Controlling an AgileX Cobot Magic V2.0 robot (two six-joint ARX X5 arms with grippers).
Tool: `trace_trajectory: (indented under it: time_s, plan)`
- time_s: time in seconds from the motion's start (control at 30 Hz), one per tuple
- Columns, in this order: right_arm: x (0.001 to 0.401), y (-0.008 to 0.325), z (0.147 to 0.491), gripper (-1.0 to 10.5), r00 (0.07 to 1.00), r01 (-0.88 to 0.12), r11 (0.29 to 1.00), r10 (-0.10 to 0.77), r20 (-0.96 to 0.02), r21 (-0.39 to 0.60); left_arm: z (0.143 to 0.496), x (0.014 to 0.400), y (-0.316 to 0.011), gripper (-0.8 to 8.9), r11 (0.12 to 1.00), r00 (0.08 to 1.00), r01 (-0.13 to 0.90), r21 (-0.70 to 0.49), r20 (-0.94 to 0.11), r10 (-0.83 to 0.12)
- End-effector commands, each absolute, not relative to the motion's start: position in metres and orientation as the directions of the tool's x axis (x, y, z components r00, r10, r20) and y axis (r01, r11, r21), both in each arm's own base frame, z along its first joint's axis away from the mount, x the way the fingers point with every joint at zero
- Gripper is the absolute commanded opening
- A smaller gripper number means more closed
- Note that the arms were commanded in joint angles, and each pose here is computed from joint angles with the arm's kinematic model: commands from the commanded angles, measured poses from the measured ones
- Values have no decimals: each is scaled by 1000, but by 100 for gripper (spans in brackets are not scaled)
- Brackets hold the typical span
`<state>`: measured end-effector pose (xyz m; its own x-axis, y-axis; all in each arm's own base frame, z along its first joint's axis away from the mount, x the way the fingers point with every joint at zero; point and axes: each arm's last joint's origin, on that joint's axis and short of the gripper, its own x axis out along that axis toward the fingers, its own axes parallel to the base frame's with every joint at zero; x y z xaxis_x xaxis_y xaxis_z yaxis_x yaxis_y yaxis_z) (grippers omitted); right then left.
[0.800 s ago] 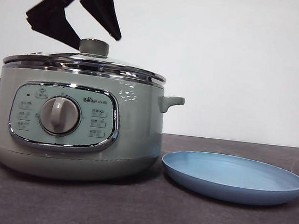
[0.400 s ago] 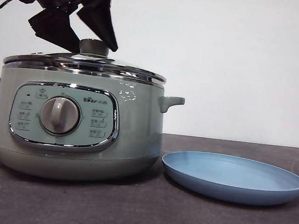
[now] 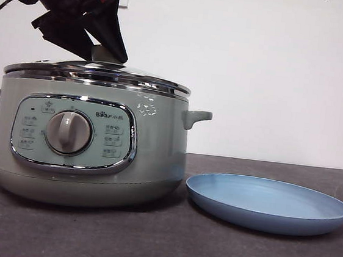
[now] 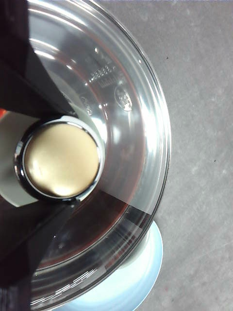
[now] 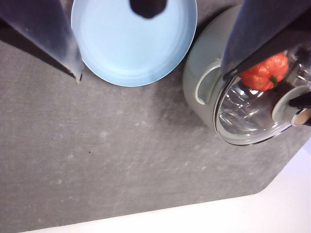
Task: Take the pumpkin out from the steamer,put the pumpkin in the blue plate,close the lid
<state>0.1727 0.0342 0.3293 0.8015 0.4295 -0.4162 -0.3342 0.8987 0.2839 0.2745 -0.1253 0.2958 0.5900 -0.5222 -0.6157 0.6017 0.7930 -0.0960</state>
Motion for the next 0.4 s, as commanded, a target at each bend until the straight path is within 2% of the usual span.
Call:
trace_trajectory:
  time_s: [0.03, 0.27, 0.4]
  plan:
    - [173, 35, 331, 473, 802, -344, 896, 437, -407, 282, 310, 269, -124, -9, 785, 632, 615, -67, -554, -542]
    - [178, 53, 335, 473, 750, -488, 820, 570, -337, 300, 347, 243, -109, -9, 832, 753, 555, 12, -432, -496]
    - [187, 77, 337, 474, 691, -572, 763, 646, -324, 302, 372, 218, -96, -9, 875, 834, 480, 62, -344, -432]
